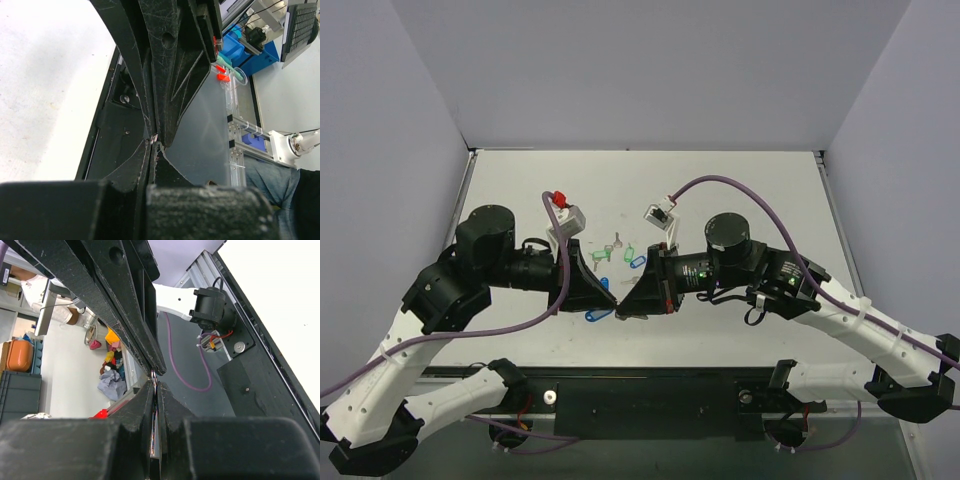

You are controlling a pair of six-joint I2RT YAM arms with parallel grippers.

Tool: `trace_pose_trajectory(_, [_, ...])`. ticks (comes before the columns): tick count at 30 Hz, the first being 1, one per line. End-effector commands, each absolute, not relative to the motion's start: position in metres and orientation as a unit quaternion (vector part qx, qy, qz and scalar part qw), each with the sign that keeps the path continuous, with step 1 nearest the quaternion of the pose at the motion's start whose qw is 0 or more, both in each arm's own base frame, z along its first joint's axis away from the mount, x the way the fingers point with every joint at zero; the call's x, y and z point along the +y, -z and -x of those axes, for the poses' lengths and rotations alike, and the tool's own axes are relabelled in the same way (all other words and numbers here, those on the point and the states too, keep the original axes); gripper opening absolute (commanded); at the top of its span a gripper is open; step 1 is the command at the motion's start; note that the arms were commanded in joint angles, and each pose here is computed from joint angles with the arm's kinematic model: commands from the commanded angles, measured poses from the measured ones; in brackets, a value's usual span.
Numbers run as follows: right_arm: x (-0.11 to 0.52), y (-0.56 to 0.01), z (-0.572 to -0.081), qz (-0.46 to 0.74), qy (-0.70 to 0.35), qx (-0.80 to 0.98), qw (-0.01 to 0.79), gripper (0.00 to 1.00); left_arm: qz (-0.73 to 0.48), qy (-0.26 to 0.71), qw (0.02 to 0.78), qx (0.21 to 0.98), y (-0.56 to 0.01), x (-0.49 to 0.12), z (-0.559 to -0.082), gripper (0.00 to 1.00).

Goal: Remove the keys from the keyring

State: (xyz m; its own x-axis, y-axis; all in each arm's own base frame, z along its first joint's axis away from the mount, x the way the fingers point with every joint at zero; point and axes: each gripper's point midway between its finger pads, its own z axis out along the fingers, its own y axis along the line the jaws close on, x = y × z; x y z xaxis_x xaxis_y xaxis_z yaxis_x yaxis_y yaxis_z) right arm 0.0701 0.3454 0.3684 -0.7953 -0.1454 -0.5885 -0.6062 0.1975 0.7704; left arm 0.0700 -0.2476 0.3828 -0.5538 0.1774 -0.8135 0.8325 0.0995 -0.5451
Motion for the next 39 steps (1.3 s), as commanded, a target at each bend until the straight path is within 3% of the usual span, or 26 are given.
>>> trace_pose_trajectory(1, [0.345,-0.411,-0.076,0.253,-0.609,0.708,0.252,0.0,-0.401,0.563,0.26,0.674,-0.383,-0.239,-0.049,0.0])
trace_pose_trajectory(39, [0.331,-0.41,-0.072,0.255,-0.603,0.709,0.261,0.0,-0.398,0.541,0.269,0.69,-0.377,-0.23,-0.048,0.0])
